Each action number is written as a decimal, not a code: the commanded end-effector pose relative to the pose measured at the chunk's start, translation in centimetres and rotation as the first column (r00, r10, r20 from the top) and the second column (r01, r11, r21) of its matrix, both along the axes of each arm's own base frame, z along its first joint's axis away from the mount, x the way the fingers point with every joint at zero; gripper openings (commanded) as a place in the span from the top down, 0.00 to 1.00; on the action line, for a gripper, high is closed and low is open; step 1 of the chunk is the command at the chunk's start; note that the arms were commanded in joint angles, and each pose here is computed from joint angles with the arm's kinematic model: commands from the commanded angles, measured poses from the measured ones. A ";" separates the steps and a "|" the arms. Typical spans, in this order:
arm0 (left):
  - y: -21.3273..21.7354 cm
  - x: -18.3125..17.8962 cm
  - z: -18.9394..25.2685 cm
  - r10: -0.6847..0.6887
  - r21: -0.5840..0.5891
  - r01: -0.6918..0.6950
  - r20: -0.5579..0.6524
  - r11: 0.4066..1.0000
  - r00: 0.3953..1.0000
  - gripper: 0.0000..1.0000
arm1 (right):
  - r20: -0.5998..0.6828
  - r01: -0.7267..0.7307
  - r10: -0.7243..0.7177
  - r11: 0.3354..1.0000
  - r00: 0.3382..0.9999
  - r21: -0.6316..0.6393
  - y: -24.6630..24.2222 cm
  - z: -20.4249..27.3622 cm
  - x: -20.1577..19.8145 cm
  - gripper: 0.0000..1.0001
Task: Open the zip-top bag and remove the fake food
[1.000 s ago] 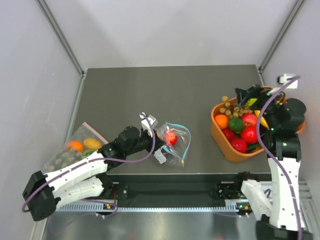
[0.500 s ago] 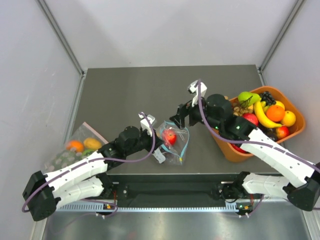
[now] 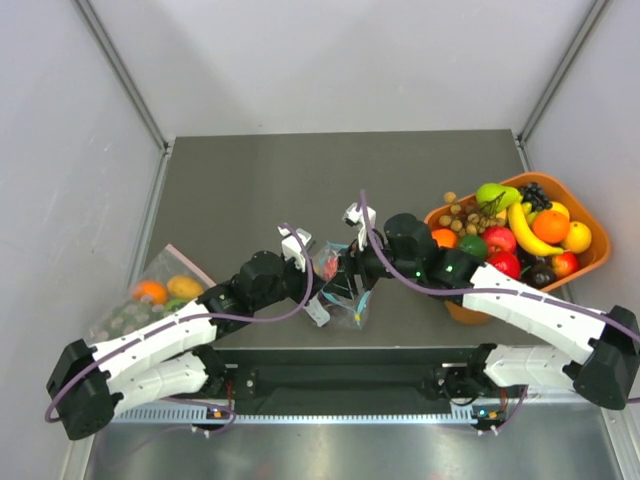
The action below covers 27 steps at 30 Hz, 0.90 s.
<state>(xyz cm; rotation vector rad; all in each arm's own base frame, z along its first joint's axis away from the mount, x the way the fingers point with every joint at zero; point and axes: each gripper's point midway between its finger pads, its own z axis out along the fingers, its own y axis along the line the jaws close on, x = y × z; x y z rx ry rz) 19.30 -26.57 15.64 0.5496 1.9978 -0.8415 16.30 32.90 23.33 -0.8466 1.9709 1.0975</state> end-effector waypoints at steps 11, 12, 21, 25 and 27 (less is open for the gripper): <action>0.2 1.1 1.8 0.035 -0.001 -0.035 0.044 0.999 0.998 1.00 | -0.050 0.117 -0.130 0.970 0.990 -0.214 0.0 -6.4 2.6 0.30; 0.3 0.9 1.4 0.036 0.012 -0.036 0.034 0.999 0.999 1.00 | -0.049 0.124 -0.138 0.966 0.989 -0.226 0.0 -6.8 2.8 0.29; 2.1 0.9 1.7 0.097 0.033 -0.099 0.045 0.995 0.994 1.00 | -0.003 0.245 -0.256 0.930 0.967 -0.274 -1.1 -8.3 5.5 0.27; 1.9 0.5 1.6 0.076 0.031 -0.078 0.036 0.997 0.996 1.00 | 0.005 0.274 -0.283 0.926 0.959 -0.261 -0.6 -8.5 6.3 0.23; 1.7 0.3 1.5 0.058 0.028 -0.059 0.029 0.998 0.998 1.00 | 0.005 0.293 -0.301 0.922 0.954 -0.255 -0.4 -8.7 6.7 0.20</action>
